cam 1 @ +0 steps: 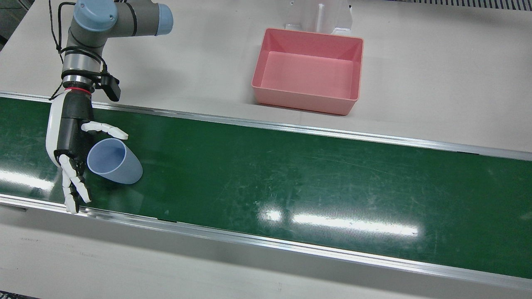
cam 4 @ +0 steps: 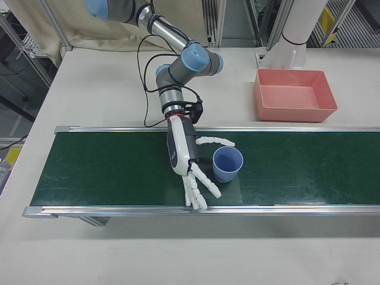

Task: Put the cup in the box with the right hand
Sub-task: 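Close the right hand around the light blue cup on the belt, then lift the cup off the belt and carry it over the pink box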

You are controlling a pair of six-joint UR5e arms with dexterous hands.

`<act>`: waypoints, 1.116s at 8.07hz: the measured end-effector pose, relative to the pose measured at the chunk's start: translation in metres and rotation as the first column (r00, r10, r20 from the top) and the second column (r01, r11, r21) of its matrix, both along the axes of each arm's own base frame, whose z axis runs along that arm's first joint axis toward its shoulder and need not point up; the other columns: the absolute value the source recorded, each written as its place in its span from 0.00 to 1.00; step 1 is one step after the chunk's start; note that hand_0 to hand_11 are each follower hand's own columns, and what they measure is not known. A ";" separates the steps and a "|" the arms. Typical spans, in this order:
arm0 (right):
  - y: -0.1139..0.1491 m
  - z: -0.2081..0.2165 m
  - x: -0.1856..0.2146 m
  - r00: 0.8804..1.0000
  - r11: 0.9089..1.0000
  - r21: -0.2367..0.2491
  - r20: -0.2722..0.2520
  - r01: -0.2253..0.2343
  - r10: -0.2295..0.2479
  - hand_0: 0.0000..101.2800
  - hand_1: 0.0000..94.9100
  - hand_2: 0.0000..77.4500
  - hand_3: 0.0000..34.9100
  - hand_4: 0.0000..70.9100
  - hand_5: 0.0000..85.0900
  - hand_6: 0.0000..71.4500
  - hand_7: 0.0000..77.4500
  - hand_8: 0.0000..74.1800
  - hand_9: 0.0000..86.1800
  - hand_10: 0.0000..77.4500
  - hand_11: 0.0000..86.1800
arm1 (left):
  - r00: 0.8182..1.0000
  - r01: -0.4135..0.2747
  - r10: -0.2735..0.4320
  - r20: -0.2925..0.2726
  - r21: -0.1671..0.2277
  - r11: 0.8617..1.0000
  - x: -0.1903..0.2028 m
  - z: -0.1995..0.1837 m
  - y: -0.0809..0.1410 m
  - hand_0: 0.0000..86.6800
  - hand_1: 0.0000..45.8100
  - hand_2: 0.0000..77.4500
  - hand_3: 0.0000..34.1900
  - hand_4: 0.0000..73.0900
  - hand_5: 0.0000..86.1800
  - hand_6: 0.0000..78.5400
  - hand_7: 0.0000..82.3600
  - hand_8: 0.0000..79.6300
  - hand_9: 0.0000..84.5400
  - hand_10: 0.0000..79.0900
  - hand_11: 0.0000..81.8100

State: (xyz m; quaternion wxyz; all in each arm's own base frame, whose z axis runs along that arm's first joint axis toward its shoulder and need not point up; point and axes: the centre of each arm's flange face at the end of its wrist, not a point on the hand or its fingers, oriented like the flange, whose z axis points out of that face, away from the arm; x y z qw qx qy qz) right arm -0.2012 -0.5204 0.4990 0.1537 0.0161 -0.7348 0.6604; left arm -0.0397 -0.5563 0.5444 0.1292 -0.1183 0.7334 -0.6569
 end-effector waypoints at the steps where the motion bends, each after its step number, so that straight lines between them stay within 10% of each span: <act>1: 0.000 0.001 0.002 1.000 1.000 -0.002 0.000 -0.014 0.014 0.46 0.28 0.25 0.00 0.01 0.06 0.07 0.17 0.04 0.12 0.01 0.06 | 1.000 0.000 0.000 0.000 0.000 1.000 0.000 0.000 0.000 0.00 0.01 0.01 0.00 0.01 0.01 0.00 0.01 0.00 0.00 0.00 0.00; 3: 0.001 0.004 0.006 0.999 0.999 -0.011 -0.007 -0.038 0.038 0.47 0.32 0.32 0.00 0.00 0.09 0.27 0.51 0.21 0.24 0.10 0.14 | 1.000 0.001 -0.001 0.000 0.000 1.000 0.000 0.000 0.000 0.00 0.01 0.01 0.00 0.01 0.00 0.01 0.01 0.00 0.00 0.00 0.00; 4: 0.001 0.005 0.008 0.999 0.999 -0.015 -0.011 -0.044 0.044 0.47 0.32 0.32 0.00 0.00 0.09 0.27 0.51 0.21 0.24 0.10 0.14 | 1.000 0.001 -0.001 0.000 0.000 1.000 0.000 0.000 0.000 0.00 0.01 0.01 0.00 0.01 0.00 0.01 0.01 0.00 0.00 0.00 0.00; 5: 0.001 0.004 0.009 0.999 0.999 -0.016 -0.011 -0.048 0.048 0.47 0.28 0.37 0.00 0.05 0.24 0.40 0.67 0.51 0.49 0.37 0.40 | 1.000 0.001 -0.001 0.000 0.000 1.000 0.000 0.000 0.000 0.00 0.01 0.01 0.00 0.01 0.01 0.01 0.01 0.00 0.00 0.00 0.00; 6: 0.001 0.000 0.011 0.998 0.998 -0.010 -0.003 -0.055 0.055 0.54 0.27 0.41 0.00 0.00 0.28 0.53 0.73 0.72 0.61 0.51 0.53 | 1.000 0.001 -0.001 0.000 0.000 1.000 0.000 0.000 0.000 0.00 0.01 0.01 0.00 0.01 0.01 0.01 0.01 0.00 0.00 0.00 0.00; 8: 0.003 -0.033 0.015 0.997 0.997 0.043 0.042 -0.064 0.062 0.54 0.27 0.41 0.00 0.00 0.28 0.58 0.73 0.77 0.63 0.57 0.78 | 1.000 0.001 -0.001 0.000 0.000 1.000 0.000 0.000 0.000 0.00 0.01 0.01 0.00 0.01 0.00 0.00 0.01 0.00 0.00 0.00 0.00; 9: 0.006 -0.062 0.011 0.996 0.994 0.091 0.070 -0.059 0.053 0.51 0.27 0.41 0.00 0.00 0.28 0.59 0.73 0.79 0.63 0.56 0.74 | 1.000 0.001 -0.001 0.000 0.000 1.000 0.000 -0.001 0.000 0.00 0.01 0.01 0.00 0.01 0.00 0.01 0.01 0.00 0.00 0.00 0.00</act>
